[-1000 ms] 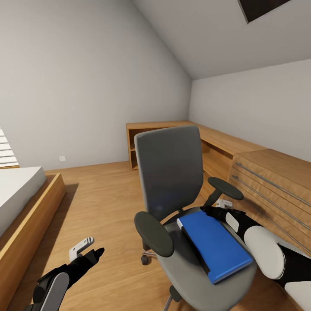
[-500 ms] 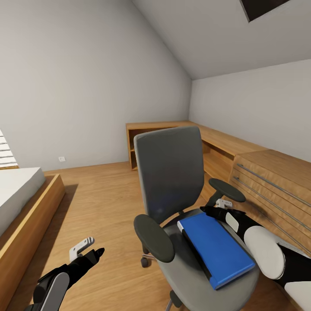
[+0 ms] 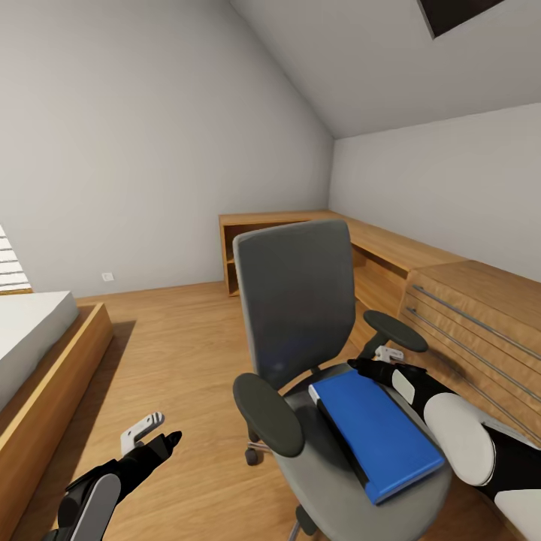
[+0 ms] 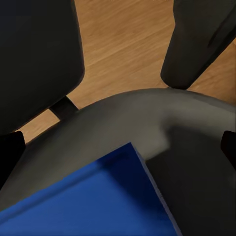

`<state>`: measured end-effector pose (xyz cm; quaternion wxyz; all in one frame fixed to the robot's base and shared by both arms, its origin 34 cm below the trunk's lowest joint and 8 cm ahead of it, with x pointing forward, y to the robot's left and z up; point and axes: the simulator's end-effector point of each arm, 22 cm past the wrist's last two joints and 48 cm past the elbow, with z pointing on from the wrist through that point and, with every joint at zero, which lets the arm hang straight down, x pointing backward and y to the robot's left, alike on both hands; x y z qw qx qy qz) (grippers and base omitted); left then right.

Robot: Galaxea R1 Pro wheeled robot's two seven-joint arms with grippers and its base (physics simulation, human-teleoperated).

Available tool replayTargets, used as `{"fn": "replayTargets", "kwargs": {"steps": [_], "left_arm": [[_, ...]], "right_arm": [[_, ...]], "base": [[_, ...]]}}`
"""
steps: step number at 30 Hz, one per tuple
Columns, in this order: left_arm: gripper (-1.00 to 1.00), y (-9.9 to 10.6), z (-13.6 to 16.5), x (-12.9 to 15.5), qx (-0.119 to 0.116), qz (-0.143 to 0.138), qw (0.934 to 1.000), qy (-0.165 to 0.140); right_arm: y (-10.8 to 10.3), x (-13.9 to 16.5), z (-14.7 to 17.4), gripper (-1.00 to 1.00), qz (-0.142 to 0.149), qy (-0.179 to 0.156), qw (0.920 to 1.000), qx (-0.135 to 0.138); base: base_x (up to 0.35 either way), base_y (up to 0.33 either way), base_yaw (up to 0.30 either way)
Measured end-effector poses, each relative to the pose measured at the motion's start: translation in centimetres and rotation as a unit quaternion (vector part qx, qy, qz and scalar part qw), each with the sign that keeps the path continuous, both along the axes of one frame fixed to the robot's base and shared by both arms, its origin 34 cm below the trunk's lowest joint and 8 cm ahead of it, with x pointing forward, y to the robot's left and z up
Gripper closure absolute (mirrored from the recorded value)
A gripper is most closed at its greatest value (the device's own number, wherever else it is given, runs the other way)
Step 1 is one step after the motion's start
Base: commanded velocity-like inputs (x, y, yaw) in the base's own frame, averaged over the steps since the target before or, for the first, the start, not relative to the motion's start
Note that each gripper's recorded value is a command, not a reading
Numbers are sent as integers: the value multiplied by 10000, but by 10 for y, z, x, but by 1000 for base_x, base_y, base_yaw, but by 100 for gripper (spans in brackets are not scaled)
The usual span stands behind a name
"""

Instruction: In the bedroom, organize the workspace by keeping the computer under the desk, ensuring the monitor is on the desk, placing the keyboard on the desk next to the monitor, placing the mouse on the desk next to the keyboard, moving the folder from the swivel chair onto the desk next to the mouse, stacking the notebook on top of the folder with the pen on top of the notebook, and positioning the swivel chair next to the desk.

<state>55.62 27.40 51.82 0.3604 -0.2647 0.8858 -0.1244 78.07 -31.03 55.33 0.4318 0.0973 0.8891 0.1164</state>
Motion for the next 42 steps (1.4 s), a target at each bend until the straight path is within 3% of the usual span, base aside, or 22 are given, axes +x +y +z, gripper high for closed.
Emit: {"fn": "replayTargets", "kwargs": {"steps": [42], "left_arm": [[-100, -1, -9, -3, -11, -7, 9999, 106]], "right_arm": [[4, 0, 0, -100, 20, -4, 10000, 13]], "base": [[11, 11, 0]]}}
